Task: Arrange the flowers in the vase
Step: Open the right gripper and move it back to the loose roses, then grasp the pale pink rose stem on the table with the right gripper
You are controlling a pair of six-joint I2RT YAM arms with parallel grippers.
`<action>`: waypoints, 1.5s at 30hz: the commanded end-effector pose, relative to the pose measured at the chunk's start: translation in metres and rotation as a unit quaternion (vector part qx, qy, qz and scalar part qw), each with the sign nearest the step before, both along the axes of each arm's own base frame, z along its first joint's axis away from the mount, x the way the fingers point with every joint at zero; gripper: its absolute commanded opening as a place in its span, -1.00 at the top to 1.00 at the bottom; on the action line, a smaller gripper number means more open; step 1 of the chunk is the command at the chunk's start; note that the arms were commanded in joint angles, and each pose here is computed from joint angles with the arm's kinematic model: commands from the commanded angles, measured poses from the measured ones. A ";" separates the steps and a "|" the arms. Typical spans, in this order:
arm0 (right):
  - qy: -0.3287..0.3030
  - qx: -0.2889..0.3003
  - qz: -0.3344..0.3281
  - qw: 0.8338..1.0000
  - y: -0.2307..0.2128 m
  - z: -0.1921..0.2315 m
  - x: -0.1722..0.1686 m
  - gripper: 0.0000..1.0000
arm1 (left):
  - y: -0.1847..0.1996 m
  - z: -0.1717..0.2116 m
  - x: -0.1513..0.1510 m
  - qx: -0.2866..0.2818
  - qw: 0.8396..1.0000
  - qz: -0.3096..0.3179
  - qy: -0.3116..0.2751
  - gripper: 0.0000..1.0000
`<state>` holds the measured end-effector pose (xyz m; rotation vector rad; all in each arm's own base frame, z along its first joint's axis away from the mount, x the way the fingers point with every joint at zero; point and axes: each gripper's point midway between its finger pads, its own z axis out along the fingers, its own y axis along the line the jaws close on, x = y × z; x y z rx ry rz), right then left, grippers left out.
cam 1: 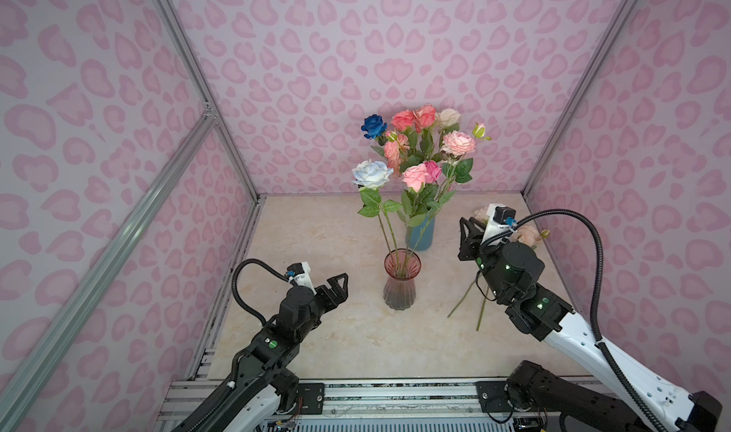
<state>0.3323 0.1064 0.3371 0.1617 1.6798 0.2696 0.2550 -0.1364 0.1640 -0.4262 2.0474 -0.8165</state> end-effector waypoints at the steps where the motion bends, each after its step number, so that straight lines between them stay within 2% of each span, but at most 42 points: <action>1: 0.124 0.031 -0.070 0.989 -0.048 -0.062 0.015 0.38 | -0.023 0.010 0.004 -0.025 0.999 -0.045 -0.007 -0.93; 3: 0.183 0.035 -0.114 0.976 -0.081 -0.093 0.027 0.34 | -0.035 0.003 0.004 -0.017 0.997 -0.071 0.008 -0.93; 6: 0.276 0.048 -0.176 0.944 -0.128 -0.151 0.041 0.32 | -0.049 -0.008 0.005 -0.003 0.994 -0.104 0.035 -0.94; 8: 0.333 0.057 -0.171 0.925 -0.140 -0.184 0.052 0.29 | -0.059 -0.011 0.004 -0.002 0.991 -0.126 0.044 -0.95; 10: 0.393 0.049 -0.181 0.900 -0.154 -0.214 0.060 0.27 | -0.064 -0.011 0.005 0.002 0.989 -0.139 0.047 -0.96; 12: 0.439 0.055 -0.164 0.882 -0.159 -0.248 0.071 0.30 | -0.067 -0.008 0.006 0.004 0.988 -0.145 0.046 -0.96; 13: 0.450 0.049 -0.159 0.878 -0.161 -0.259 0.076 0.32 | -0.068 -0.006 0.007 0.007 0.988 -0.147 0.044 -0.96; 15: 0.462 0.045 -0.148 0.873 -0.162 -0.273 0.085 0.37 | -0.068 -0.003 0.008 0.016 0.988 -0.151 0.039 -0.96; 18: 0.455 0.010 -0.144 0.879 -0.161 -0.269 0.095 0.32 | -0.067 -0.001 0.007 0.023 0.987 -0.153 0.036 -0.95; 21: 0.486 0.005 -0.146 0.862 -0.167 -0.279 0.104 0.32 | -0.066 -0.003 0.007 0.026 0.987 -0.151 0.037 -0.94; 25: 0.493 0.014 -0.119 0.862 -0.158 -0.287 0.115 0.31 | -0.066 -0.004 0.009 0.029 0.988 -0.149 0.037 -0.94; 31: 0.514 0.003 -0.121 0.849 -0.156 -0.296 0.125 0.23 | -0.070 0.002 0.011 0.031 0.986 -0.160 0.035 -0.95; 34: 0.527 0.000 -0.127 0.840 -0.159 -0.304 0.123 0.29 | -0.069 0.003 0.012 0.035 0.986 -0.158 0.036 -0.94; 37: 0.515 0.001 -0.138 0.846 -0.162 -0.302 0.121 0.31 | -0.071 0.005 0.012 0.033 0.986 -0.160 0.034 -0.94; 39: 0.520 0.008 -0.133 0.844 -0.161 -0.306 0.120 0.36 | -0.071 0.004 0.013 0.032 0.986 -0.158 0.035 -0.94; 45: 0.525 0.027 -0.112 0.843 -0.155 -0.316 0.122 0.65 | -0.071 0.003 0.013 0.032 0.986 -0.158 0.038 -0.94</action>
